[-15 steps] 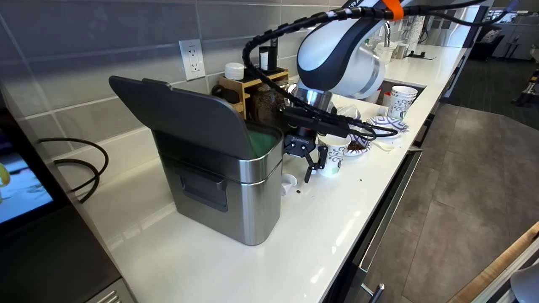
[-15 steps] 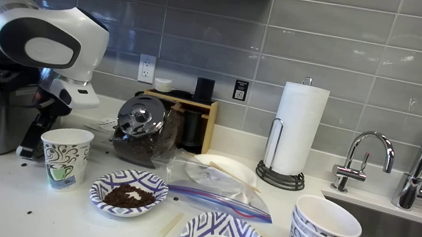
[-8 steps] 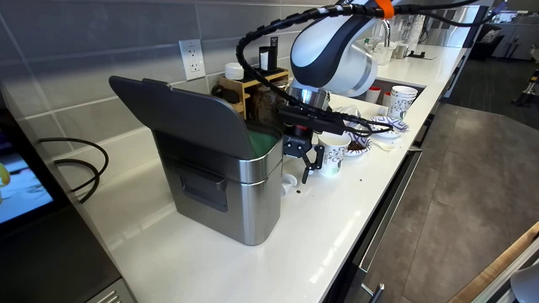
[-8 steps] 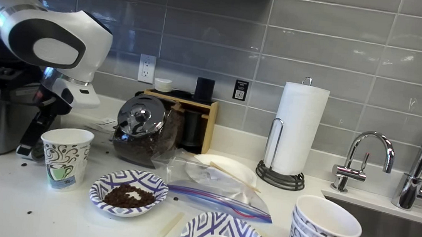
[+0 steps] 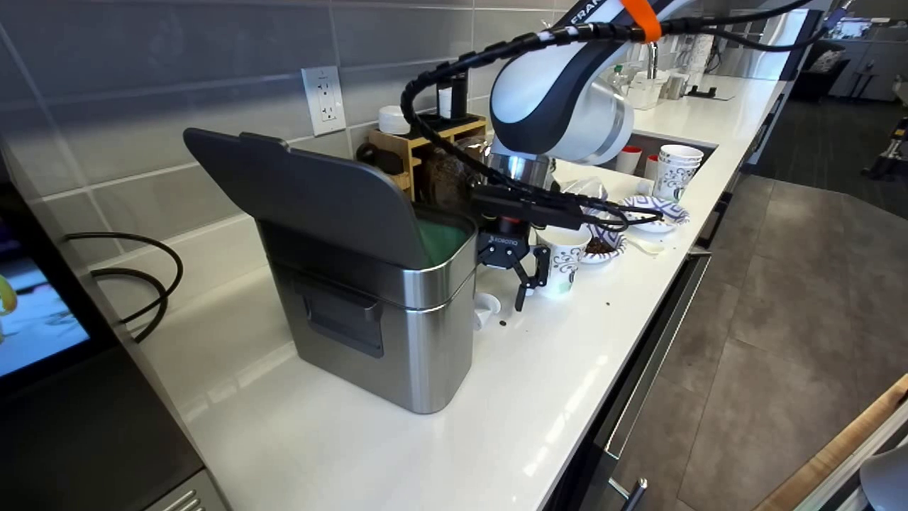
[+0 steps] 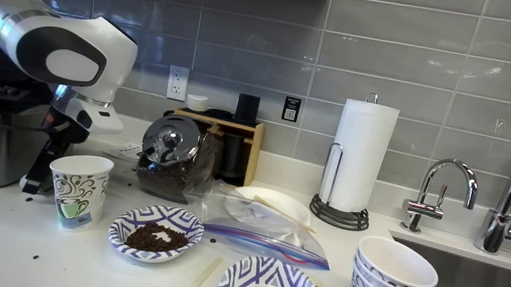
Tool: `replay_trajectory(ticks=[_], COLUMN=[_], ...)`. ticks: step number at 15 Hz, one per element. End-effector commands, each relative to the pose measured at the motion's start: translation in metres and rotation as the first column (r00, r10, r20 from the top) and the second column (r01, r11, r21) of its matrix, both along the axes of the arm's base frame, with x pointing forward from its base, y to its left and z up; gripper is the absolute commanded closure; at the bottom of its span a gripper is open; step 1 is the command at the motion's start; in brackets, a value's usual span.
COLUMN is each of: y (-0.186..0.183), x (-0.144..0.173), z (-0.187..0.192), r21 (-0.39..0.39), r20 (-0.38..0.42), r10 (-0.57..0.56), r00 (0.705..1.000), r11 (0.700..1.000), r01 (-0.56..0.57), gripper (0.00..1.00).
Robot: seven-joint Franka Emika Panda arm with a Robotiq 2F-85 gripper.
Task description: Open the lid on the bin and put a k-cup into it then close it
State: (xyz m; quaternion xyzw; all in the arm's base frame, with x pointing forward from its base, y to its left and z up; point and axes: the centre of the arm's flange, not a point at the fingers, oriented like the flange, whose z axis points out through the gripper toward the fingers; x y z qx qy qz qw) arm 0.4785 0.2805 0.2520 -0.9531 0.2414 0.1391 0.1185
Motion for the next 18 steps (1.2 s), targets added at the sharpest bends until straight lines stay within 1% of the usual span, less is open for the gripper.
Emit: replay_trajectory(ticks=[1, 2, 3, 9, 10, 15, 18], y=[0.006, 0.006, 0.007, 0.012, 0.012, 0.011, 0.006], x=[0.005, 0.005, 0.006, 0.008, 0.008, 0.007, 0.006], z=[-0.002, -0.003, -0.003, -0.006, -0.006, -0.004, 0.011], r21=[-0.032, -0.035, -0.037, -0.041, -0.042, -0.04, -0.045], r20=[0.01, 0.01, 0.01, 0.004, 0.004, 0.005, 0.017], r10=[-0.001, 0.004, 0.008, 0.015, 0.013, 0.011, 0.011], r00=[1.0, 1.0, 1.0, 1.0, 1.0, 1.0, 1.0], r11=[0.999, 0.999, 0.999, 0.999, 0.999, 0.999, 0.999], r01=[0.001, -0.004, -0.007, -0.014, -0.013, -0.01, -0.01], gripper=[0.0, 0.15, 0.26, 0.73, 0.76, 0.77, 0.77])
